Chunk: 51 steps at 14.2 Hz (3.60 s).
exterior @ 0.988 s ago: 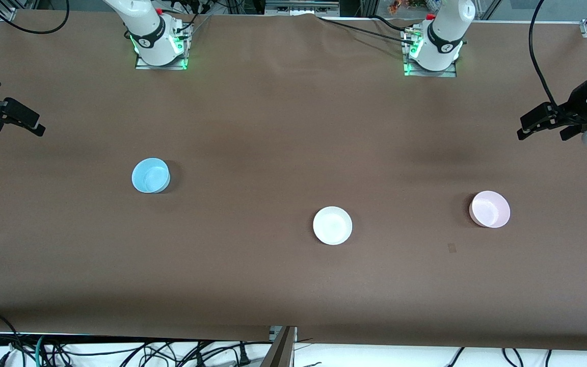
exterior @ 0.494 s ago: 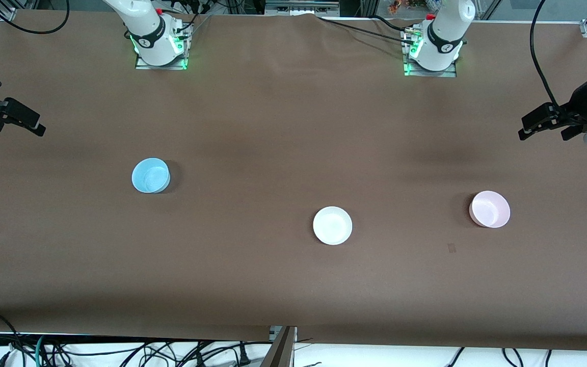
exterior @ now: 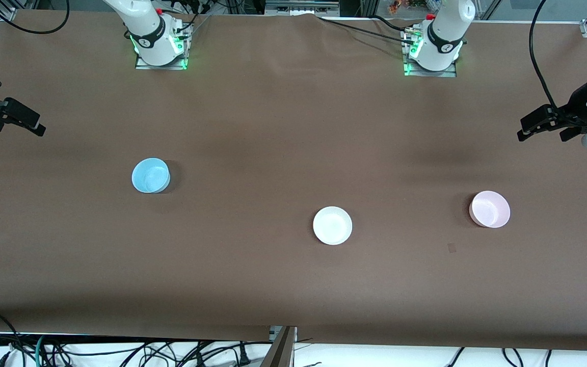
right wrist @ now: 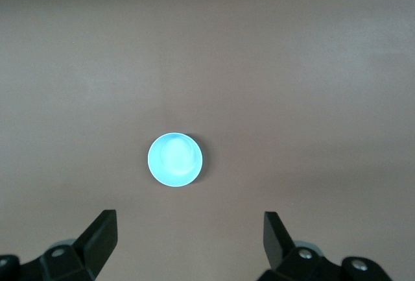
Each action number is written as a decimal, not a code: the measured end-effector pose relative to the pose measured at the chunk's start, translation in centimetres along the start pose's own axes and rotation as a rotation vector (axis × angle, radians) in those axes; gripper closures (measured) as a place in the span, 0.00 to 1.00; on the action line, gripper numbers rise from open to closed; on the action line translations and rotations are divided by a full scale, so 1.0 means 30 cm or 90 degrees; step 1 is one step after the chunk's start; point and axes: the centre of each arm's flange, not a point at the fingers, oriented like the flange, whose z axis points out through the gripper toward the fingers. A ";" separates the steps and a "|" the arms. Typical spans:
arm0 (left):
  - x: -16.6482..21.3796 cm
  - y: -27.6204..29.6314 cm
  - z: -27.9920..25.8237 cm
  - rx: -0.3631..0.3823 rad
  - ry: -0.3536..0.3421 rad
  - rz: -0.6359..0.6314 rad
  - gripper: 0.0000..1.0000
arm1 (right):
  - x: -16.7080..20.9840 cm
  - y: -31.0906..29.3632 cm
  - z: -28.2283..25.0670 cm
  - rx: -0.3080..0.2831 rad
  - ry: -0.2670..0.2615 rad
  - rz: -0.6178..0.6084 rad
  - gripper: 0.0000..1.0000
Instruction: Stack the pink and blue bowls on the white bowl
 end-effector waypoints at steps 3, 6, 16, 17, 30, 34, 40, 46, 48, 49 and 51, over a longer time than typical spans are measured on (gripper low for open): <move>-0.008 -0.001 0.010 0.001 -0.017 0.000 0.00 | 0.000 0.000 0.000 0.000 0.000 0.000 0.00; -0.011 -0.007 0.014 0.001 -0.025 -0.002 0.00 | 0.000 0.000 0.000 0.000 0.000 0.000 0.00; 0.052 -0.185 0.222 -0.003 -0.126 -0.060 0.00 | 0.000 0.000 0.000 0.000 0.000 -0.001 0.00; 0.086 -0.236 0.274 0.004 -0.136 -0.073 0.00 | 0.000 0.000 0.000 0.000 0.000 -0.001 0.00; 0.408 -0.446 1.144 0.031 -0.148 -0.005 0.00 | -0.004 0.002 0.002 0.000 -0.006 0.000 0.00; 0.406 -0.472 1.173 0.027 -0.145 0.013 0.00 | -0.005 -0.002 0.003 0.000 -0.008 -0.001 0.00; 0.389 -0.487 1.260 0.022 -0.169 0.010 0.14 | 0.007 -0.010 0.054 -0.003 -0.034 -0.004 0.00; 0.364 -0.569 1.304 0.016 -0.183 -0.008 0.78 | 0.010 -0.007 0.116 -0.006 -0.077 -0.001 0.00; 0.367 -0.560 1.297 0.014 -0.183 -0.005 0.97 | 0.013 0.002 0.144 -0.008 -0.095 0.002 0.00; 0.370 -0.556 1.287 0.014 -0.181 -0.004 0.97 | 0.016 0.005 0.158 -0.008 -0.102 0.003 0.00; 0.369 -0.556 1.287 0.014 -0.182 -0.003 0.97 | 0.023 0.008 0.183 -0.009 -0.112 0.005 0.00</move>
